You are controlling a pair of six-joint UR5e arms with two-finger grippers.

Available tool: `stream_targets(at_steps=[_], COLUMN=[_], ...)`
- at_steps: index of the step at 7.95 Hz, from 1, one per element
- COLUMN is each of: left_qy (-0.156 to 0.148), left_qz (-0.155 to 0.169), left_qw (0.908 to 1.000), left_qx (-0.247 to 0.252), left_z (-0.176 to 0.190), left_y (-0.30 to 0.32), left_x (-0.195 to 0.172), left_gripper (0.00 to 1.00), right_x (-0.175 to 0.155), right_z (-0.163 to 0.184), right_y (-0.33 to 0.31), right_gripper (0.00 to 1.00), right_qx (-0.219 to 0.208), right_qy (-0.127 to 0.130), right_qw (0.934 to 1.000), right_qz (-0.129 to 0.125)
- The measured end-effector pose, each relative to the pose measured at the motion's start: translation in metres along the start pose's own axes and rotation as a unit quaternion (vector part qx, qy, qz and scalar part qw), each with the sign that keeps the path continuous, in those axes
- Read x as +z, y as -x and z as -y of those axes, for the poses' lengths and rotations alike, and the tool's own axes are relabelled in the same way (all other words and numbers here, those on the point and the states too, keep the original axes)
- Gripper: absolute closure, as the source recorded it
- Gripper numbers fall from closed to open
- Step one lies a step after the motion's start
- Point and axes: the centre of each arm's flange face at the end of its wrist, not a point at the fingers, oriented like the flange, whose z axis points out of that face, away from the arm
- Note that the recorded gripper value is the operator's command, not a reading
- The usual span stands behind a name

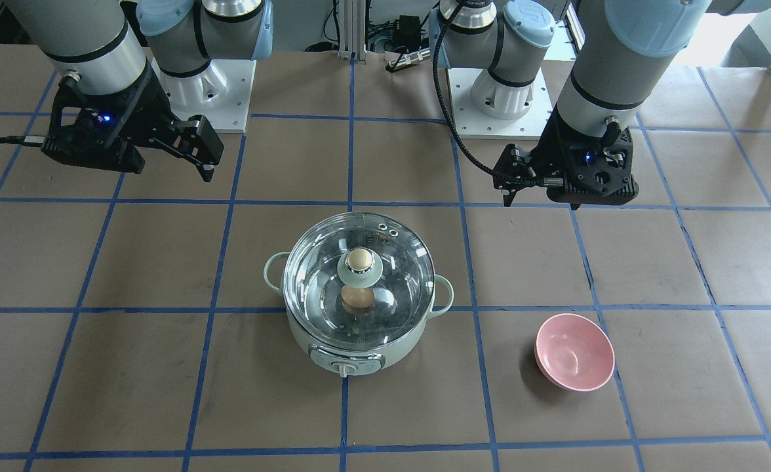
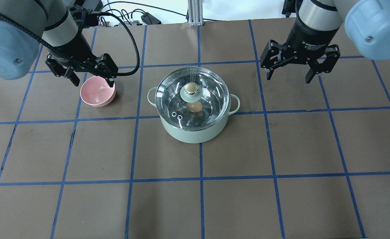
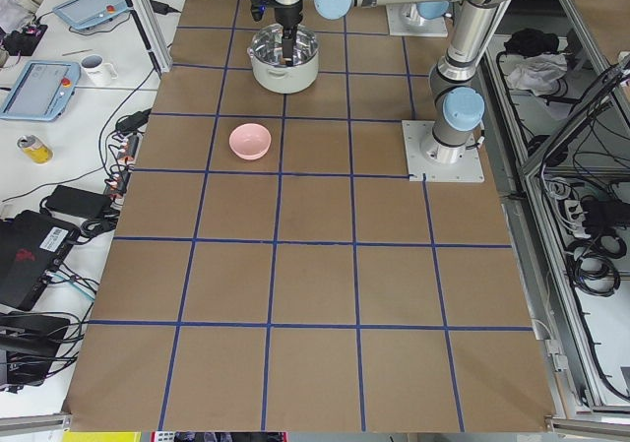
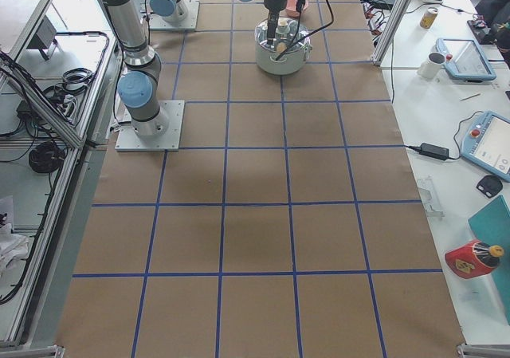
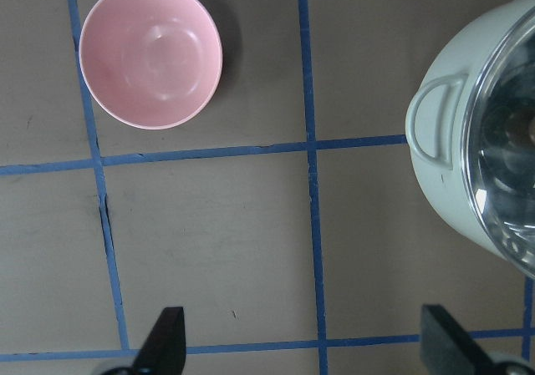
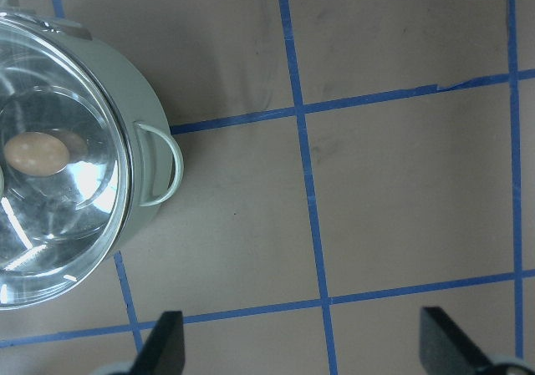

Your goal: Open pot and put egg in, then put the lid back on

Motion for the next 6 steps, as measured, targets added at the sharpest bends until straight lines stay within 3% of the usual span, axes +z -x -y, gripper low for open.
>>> stream_targets(at_steps=[6], left_qy=[0.005], left_qz=[0.006], left_qw=[1.0000], left_qx=[0.002], left_z=[0.0000], left_y=[0.0013], left_x=[0.0029], left_gripper=[0.00], right_x=[0.0000], right_z=[0.0003], right_y=[0.0004], right_gripper=[0.00], right_qx=[-0.002], right_qy=[-0.002], right_qw=[1.0000], right_qz=[0.000])
